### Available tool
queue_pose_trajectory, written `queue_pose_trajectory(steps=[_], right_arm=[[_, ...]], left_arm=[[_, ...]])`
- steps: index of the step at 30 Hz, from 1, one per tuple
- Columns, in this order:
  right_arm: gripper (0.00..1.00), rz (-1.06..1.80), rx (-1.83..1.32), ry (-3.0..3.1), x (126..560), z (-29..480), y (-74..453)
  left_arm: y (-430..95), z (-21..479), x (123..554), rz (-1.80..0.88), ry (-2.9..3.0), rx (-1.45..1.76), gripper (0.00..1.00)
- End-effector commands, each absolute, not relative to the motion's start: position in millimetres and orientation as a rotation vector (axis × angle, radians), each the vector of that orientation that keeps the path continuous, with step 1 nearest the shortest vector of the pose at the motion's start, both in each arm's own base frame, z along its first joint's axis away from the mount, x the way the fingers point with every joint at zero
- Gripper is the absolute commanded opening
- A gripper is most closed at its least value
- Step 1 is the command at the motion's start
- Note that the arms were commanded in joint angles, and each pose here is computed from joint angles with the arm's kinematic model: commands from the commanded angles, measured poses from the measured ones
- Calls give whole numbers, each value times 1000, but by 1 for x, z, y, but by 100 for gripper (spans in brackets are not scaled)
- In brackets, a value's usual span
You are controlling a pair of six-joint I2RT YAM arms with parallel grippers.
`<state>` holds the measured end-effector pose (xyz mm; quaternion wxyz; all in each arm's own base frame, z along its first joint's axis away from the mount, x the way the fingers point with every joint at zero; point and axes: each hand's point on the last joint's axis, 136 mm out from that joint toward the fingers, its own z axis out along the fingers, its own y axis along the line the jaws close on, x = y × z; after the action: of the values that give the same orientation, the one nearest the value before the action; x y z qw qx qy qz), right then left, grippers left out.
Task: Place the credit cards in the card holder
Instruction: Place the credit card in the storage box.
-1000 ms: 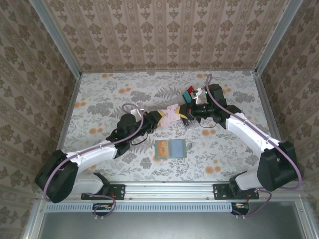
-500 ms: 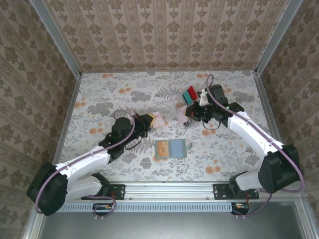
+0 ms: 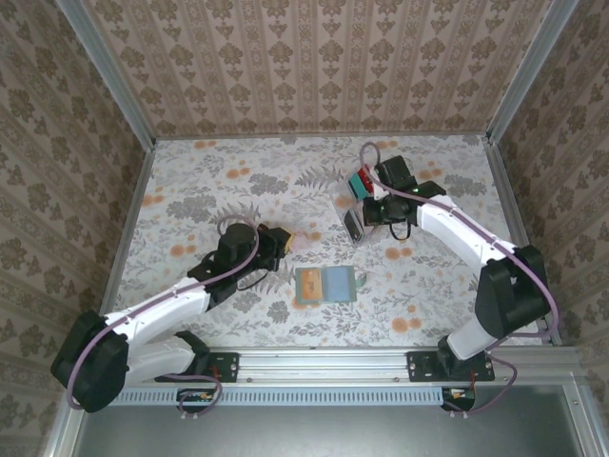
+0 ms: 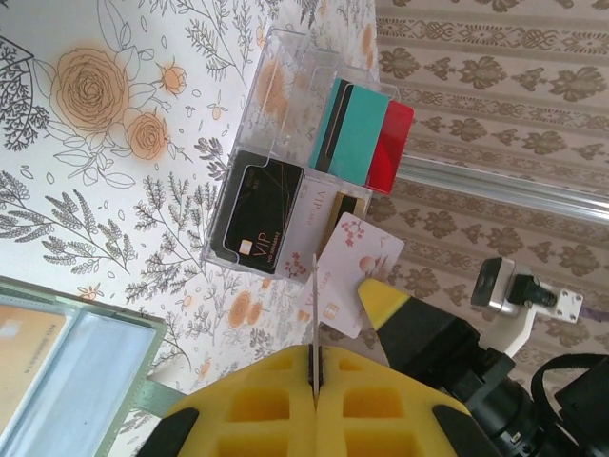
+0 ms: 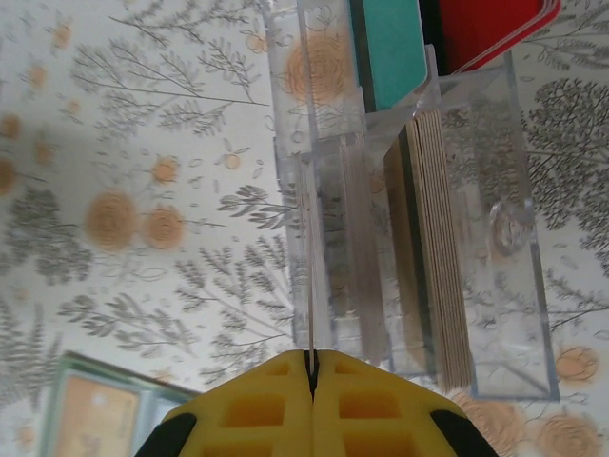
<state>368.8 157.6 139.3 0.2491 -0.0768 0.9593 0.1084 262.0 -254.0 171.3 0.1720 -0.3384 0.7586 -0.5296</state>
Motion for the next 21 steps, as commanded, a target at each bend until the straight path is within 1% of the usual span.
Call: queue_pose_trajectory(steps=[1, 6, 12, 14, 16, 19, 21], right_arm=[[5, 122, -325, 2576, 383, 141, 149], [6, 98, -360, 2582, 394, 131, 154], [8, 19, -412, 2614, 396, 115, 156], [10, 11, -412, 2613, 397, 113, 156], [16, 23, -414, 2614, 397, 114, 159], [23, 15, -410, 2606, 395, 120, 158], [26, 18, -393, 2602, 393, 127, 157]], left_arm=[[-257, 176, 263, -1452, 2194, -861, 0], [-263, 175, 263, -1452, 2223, -795, 0], [-272, 175, 262, -1463, 2246, -725, 0], [-273, 174, 262, -1459, 2250, -715, 0], [-273, 173, 261, -1453, 2255, -704, 0], [-274, 174, 261, -1446, 2258, -684, 0], [-275, 174, 260, -1435, 2262, -662, 0]])
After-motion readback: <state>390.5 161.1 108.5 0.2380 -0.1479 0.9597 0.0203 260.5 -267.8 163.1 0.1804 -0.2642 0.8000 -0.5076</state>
